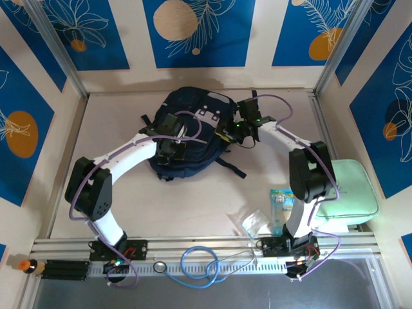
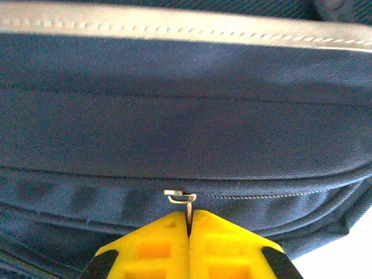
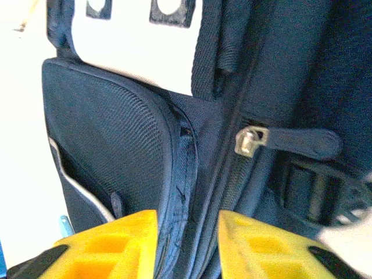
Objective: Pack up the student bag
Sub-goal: Unzip the student bag at the top-center of the table.
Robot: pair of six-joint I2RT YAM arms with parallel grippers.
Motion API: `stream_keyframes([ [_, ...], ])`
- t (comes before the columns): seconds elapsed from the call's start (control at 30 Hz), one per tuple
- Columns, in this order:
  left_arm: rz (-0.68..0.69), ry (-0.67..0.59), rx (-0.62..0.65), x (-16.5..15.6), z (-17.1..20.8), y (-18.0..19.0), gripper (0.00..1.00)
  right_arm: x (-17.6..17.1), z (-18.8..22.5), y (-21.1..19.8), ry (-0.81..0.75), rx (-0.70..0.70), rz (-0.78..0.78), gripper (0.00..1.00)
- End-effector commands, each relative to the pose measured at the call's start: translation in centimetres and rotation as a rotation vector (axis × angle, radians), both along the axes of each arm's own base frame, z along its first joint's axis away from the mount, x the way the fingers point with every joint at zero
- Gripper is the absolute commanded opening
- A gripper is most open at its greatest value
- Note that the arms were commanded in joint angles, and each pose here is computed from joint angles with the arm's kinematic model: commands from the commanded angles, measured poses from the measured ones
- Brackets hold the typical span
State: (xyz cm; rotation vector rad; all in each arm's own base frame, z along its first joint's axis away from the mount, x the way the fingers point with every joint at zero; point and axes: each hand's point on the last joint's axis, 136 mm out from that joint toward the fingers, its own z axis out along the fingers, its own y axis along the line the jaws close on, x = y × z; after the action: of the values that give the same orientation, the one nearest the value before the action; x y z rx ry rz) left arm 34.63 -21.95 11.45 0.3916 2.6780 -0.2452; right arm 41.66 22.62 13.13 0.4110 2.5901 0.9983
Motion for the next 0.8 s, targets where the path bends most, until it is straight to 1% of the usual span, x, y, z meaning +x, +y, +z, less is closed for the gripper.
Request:
stream_keyframes([
  [0.0,-0.148,-0.025,-0.106,-0.9,3.1,-4.8,0.0,-1.3,1.5,-2.6,-0.017,0.005,-0.068,0.39],
  [0.17,-0.222,-0.043,-0.15,-1.4,4.5,-8.7,0.0,-3.9,1.8,-5.7,0.012,0.033,-0.151,0.47],
  [0.33,-0.272,-0.041,-0.23,-1.7,5.3,-13.0,0.0,-5.9,1.9,-6.4,0.083,0.093,-0.21,0.48],
  [0.4,-0.281,-0.039,-0.246,-1.7,5.3,-14.4,0.0,-6.5,1.7,-6.6,0.121,0.121,-0.242,0.46],
  [0.53,-0.298,-0.023,-0.268,-1.9,4.7,-16.5,0.0,-6.6,2.4,-6.1,0.13,0.186,-0.26,0.42],
  [0.7,-0.303,-0.005,-0.286,-2.1,4.0,-17.5,0.0,-6.1,1.6,-5.8,0.165,0.209,-0.277,0.39],
  [0.77,-0.303,-0.003,-0.29,-2.2,3.9,-17.6,0.0,-5.5,1.8,-5.3,0.153,0.23,-0.249,0.38],
])
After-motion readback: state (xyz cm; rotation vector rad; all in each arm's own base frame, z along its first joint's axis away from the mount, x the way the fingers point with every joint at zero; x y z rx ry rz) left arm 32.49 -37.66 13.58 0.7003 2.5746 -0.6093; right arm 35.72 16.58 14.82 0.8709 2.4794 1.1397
